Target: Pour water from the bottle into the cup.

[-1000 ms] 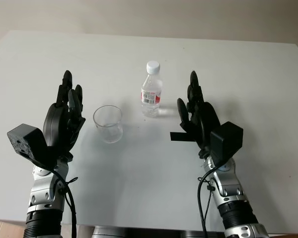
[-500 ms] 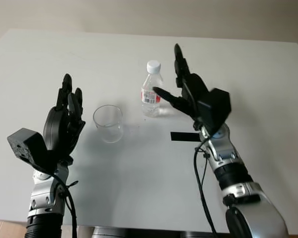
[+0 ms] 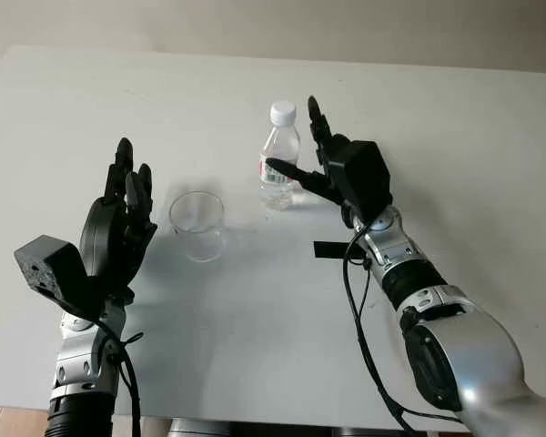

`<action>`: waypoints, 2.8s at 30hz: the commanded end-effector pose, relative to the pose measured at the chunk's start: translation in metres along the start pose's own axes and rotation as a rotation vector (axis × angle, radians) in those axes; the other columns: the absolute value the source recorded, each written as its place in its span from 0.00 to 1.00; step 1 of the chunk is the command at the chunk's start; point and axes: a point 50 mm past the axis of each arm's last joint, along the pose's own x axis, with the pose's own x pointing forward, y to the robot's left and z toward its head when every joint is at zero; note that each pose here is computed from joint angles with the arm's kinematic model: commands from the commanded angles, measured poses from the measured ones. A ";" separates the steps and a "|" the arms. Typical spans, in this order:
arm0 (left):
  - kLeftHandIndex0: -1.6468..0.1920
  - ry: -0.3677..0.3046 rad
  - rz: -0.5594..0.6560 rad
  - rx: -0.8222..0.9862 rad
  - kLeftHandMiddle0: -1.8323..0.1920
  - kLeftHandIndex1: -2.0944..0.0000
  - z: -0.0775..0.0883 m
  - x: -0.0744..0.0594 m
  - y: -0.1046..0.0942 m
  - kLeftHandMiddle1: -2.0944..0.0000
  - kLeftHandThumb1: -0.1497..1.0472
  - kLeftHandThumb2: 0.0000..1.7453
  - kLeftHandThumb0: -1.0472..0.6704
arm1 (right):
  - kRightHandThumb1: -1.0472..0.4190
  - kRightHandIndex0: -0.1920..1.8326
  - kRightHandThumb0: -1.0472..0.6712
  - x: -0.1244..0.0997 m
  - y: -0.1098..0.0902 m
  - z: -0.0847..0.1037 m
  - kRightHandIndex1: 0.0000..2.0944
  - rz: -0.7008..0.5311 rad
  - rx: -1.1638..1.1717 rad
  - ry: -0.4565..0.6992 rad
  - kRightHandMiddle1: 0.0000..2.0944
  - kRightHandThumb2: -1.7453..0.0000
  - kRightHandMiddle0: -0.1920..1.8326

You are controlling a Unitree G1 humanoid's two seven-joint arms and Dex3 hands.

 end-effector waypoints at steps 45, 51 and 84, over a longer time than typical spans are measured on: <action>0.97 -0.012 0.017 0.005 0.94 0.97 0.000 -0.005 -0.001 0.97 1.00 0.40 0.15 | 0.12 0.13 0.26 0.016 0.038 0.025 0.06 -0.079 0.082 0.052 0.08 0.98 0.17; 0.97 -0.012 0.025 0.017 0.94 0.97 0.002 -0.006 0.000 0.97 1.00 0.41 0.15 | 0.11 0.06 0.33 0.016 0.038 0.023 0.68 -0.099 0.097 0.079 0.73 0.97 0.09; 0.96 -0.001 0.023 0.014 0.94 0.97 0.000 -0.006 -0.003 0.97 1.00 0.41 0.16 | 0.00 0.49 0.43 0.018 0.027 0.038 1.00 -0.048 -0.173 -0.042 1.00 0.94 0.42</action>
